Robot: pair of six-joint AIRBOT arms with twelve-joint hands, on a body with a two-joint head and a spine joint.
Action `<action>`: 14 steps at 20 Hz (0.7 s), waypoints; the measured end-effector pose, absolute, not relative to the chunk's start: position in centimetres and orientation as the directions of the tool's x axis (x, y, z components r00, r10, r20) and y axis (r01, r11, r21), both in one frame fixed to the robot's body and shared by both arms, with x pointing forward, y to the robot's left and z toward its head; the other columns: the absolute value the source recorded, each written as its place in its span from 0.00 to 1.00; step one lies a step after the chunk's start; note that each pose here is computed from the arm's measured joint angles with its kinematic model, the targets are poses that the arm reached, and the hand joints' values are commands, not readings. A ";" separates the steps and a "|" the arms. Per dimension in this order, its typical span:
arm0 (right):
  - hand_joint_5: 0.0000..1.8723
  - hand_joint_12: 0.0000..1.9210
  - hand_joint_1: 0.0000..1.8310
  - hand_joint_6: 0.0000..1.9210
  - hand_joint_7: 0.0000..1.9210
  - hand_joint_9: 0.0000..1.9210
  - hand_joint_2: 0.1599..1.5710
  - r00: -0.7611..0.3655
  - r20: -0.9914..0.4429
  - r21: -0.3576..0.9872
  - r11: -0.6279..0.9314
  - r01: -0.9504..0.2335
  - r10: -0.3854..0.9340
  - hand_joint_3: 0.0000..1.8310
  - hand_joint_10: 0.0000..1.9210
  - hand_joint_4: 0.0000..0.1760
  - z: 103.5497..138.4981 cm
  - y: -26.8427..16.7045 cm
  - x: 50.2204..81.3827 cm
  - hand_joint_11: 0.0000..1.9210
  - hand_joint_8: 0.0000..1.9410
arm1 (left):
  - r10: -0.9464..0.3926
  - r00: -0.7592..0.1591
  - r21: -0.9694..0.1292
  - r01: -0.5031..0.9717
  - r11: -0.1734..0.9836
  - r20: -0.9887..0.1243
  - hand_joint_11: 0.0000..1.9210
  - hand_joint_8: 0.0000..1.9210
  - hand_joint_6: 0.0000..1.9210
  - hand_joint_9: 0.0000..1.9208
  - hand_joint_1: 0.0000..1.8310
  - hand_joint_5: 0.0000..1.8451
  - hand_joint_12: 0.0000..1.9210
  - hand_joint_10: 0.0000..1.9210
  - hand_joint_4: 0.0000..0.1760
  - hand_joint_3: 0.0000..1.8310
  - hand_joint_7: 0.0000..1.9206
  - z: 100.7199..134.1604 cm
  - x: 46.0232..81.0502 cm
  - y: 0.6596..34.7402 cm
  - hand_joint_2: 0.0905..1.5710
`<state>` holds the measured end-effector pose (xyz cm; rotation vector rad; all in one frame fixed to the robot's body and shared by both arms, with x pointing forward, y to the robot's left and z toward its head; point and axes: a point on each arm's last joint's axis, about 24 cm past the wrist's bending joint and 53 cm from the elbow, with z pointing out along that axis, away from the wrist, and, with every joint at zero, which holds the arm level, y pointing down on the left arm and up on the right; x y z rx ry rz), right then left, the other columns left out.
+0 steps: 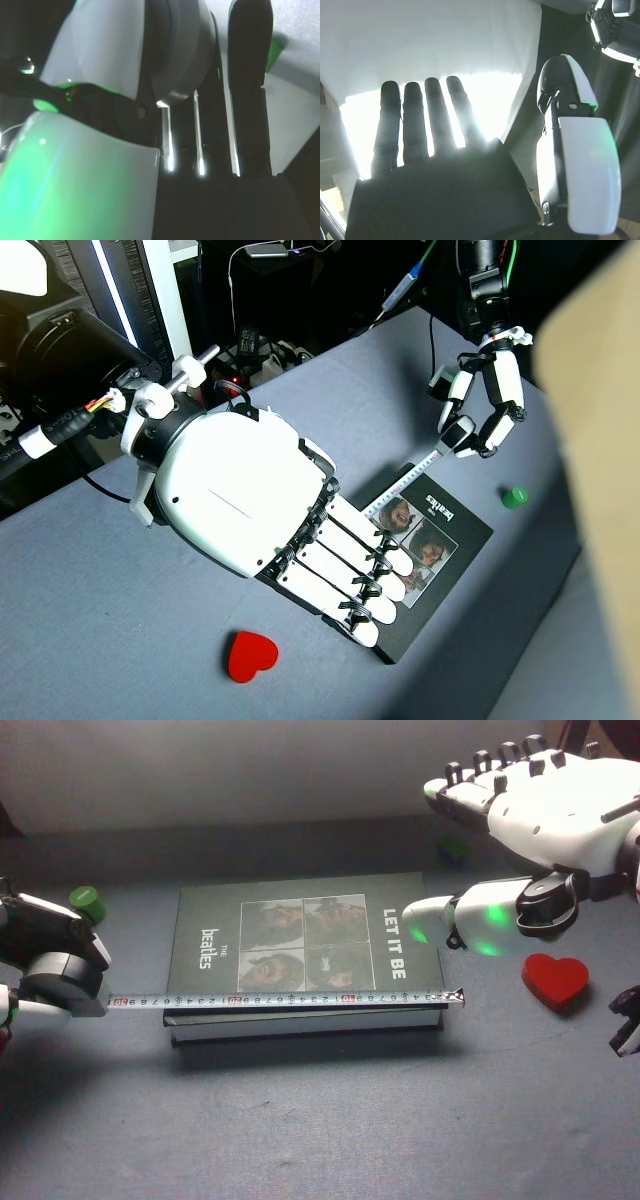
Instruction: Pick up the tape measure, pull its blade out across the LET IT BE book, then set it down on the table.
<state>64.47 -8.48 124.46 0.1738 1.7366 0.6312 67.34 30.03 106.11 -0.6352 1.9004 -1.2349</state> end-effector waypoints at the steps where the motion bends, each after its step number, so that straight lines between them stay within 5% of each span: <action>1: 0.02 0.18 0.07 0.00 0.02 0.01 0.68 -0.270 -0.857 0.497 0.840 -0.215 0.438 0.00 0.00 0.00 124.5 -8.5 64.5 0.00 0.00 | -0.743 -0.581 -0.913 0.001 0.407 -0.332 0.53 0.59 0.47 0.50 0.75 0.46 0.58 0.66 0.00 0.00 0.48 106.1 67.3 30.0 0.70; 14: 0.02 0.22 0.08 0.00 0.03 0.02 0.69 -0.270 -0.857 0.498 0.840 -0.215 0.439 0.00 0.00 0.00 124.5 -8.5 64.5 0.00 0.00 | -0.747 -0.573 -0.915 0.013 0.403 -0.338 0.53 0.61 0.47 0.49 0.75 0.47 0.58 0.66 0.00 0.00 0.46 106.6 67.7 29.9 0.71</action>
